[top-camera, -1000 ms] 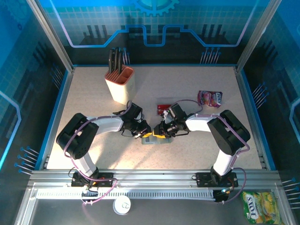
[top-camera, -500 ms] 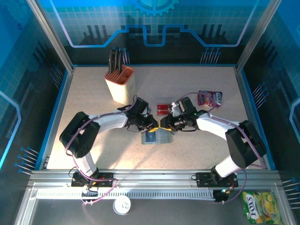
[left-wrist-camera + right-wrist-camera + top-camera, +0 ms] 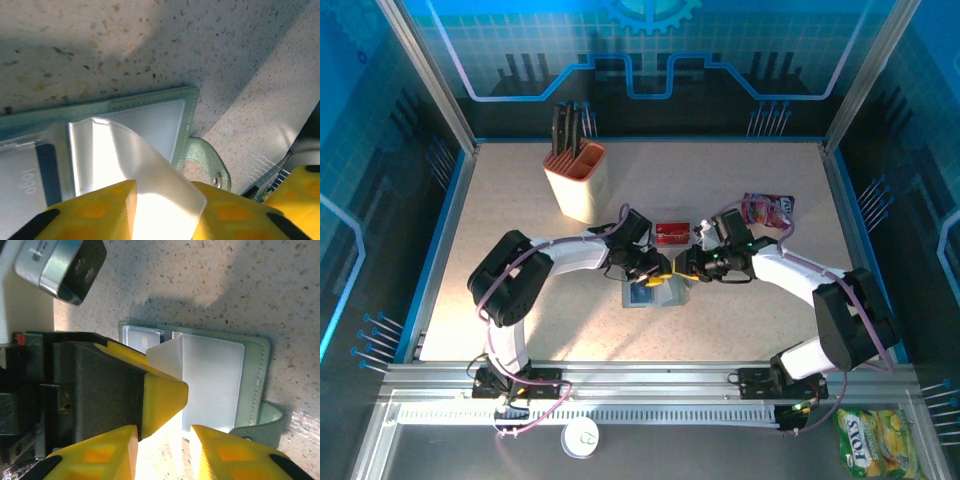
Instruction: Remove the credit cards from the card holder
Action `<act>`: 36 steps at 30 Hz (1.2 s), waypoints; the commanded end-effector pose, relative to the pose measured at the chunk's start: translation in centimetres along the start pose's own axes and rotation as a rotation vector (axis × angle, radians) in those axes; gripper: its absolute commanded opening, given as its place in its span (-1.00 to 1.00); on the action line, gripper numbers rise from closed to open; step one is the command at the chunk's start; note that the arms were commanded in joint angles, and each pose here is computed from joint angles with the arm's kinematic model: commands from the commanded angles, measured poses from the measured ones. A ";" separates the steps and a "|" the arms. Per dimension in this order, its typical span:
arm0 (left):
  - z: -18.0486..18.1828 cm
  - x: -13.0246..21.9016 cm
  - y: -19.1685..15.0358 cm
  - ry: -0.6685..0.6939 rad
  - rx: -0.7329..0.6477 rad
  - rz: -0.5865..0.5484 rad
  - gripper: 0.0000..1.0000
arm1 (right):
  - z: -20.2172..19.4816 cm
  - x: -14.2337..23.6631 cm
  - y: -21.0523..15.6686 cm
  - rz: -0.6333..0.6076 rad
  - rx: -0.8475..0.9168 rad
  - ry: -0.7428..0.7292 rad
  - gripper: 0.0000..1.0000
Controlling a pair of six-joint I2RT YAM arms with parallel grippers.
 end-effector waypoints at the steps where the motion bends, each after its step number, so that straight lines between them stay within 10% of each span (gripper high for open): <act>1: -0.8 -0.3 -0.3 -0.008 0.003 0.037 -0.25 | -0.2 0.6 -0.1 -0.006 0.005 -0.004 -0.31; 36: -2.0 3.2 2.1 -0.045 -0.032 -0.006 -0.27 | 2.3 0.4 1.0 -0.017 0.009 -0.011 -0.30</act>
Point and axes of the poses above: each hand's point on the last joint's axis, 136 mm out from that joint toward the fingers, its own x axis back along the fingers, its own z axis along the line the jaws close on, y = z × x, the point moved 1 cm from there along x, back along the fingers, and after that the axes turned 1 degree about -x, right-handed, at the moved point
